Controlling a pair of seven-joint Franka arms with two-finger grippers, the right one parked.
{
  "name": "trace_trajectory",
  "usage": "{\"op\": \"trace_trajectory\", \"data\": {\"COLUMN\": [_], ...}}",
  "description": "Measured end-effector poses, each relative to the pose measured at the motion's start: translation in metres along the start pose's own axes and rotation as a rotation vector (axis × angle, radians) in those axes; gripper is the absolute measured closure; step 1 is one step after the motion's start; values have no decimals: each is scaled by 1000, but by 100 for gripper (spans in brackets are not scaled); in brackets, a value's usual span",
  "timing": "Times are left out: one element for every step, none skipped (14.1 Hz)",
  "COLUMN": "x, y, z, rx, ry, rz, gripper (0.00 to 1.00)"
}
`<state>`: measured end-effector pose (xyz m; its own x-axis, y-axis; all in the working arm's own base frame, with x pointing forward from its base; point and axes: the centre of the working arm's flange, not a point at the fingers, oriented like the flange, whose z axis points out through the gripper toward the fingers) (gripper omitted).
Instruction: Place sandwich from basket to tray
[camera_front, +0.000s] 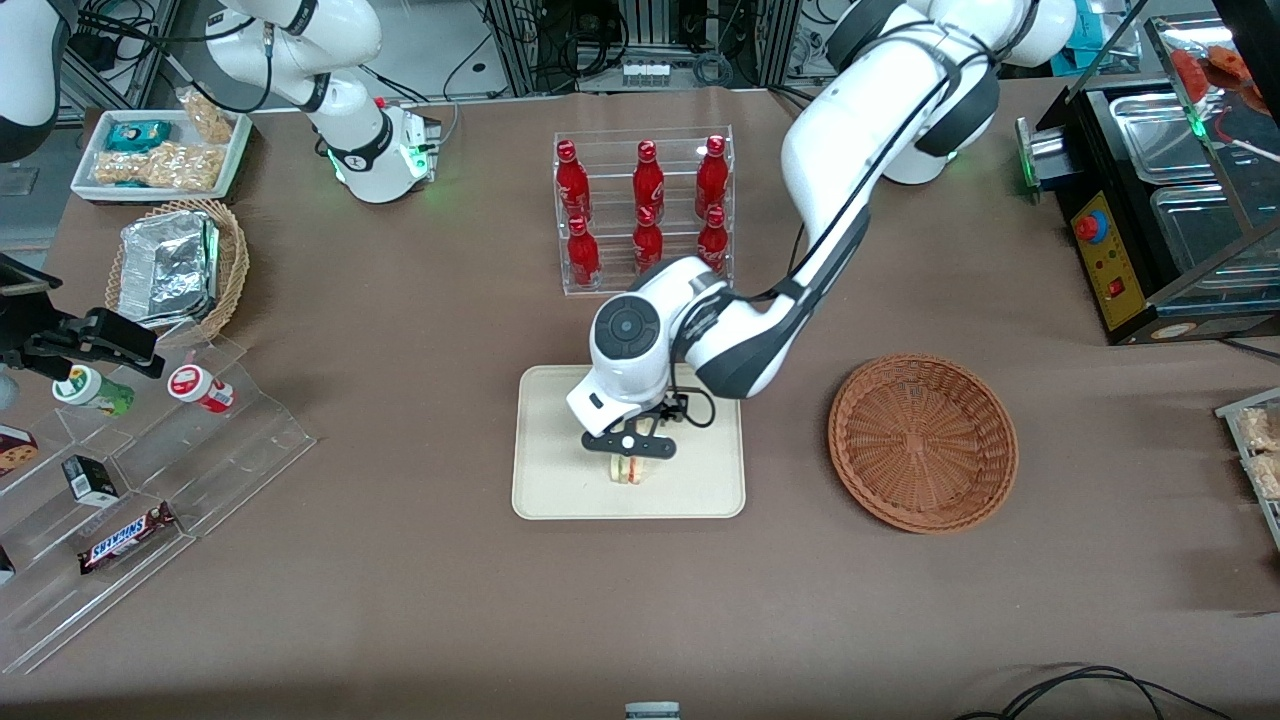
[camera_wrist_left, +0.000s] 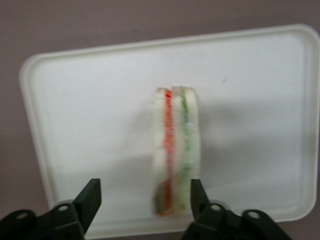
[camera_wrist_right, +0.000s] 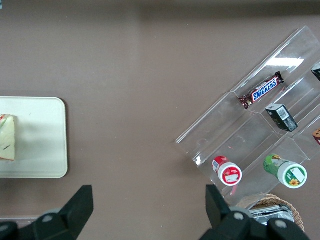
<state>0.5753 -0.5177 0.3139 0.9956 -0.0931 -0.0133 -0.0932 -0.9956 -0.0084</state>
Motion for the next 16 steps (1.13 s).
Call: {"op": "trace_trajectory", "data": {"x": [6, 12, 16, 16, 15, 11, 5, 0, -4, -7, -12, -18, -28, -41, -56, -70], "y": [-18, -42, -70, -101, -132, -164, -195, -226, -255, -284, -313, -344, -375, -406, -435, -458], "z": [-35, -72, -109, -145, -176, -202, -223, -239, -251, -260, -267, -272, -277, -282, -288, -293], "rx": [14, 30, 40, 47, 59, 80, 106, 130, 140, 138, 137, 134, 130, 130, 130, 131], "ry": [6, 4, -4, -20, -44, -74, -110, -146, -176, -198, -214, -231, -249, -263, -273, -278], "rz": [-24, -57, -86, -103, -113, -124, -146, -176, -194, -189, -179, -187, -214, -249, -277, -293], "gripper": [6, 0, 0, 0, 0, 0, 0, 0, 0, 0, 0, 0, 0, 0, 0, 0]}}
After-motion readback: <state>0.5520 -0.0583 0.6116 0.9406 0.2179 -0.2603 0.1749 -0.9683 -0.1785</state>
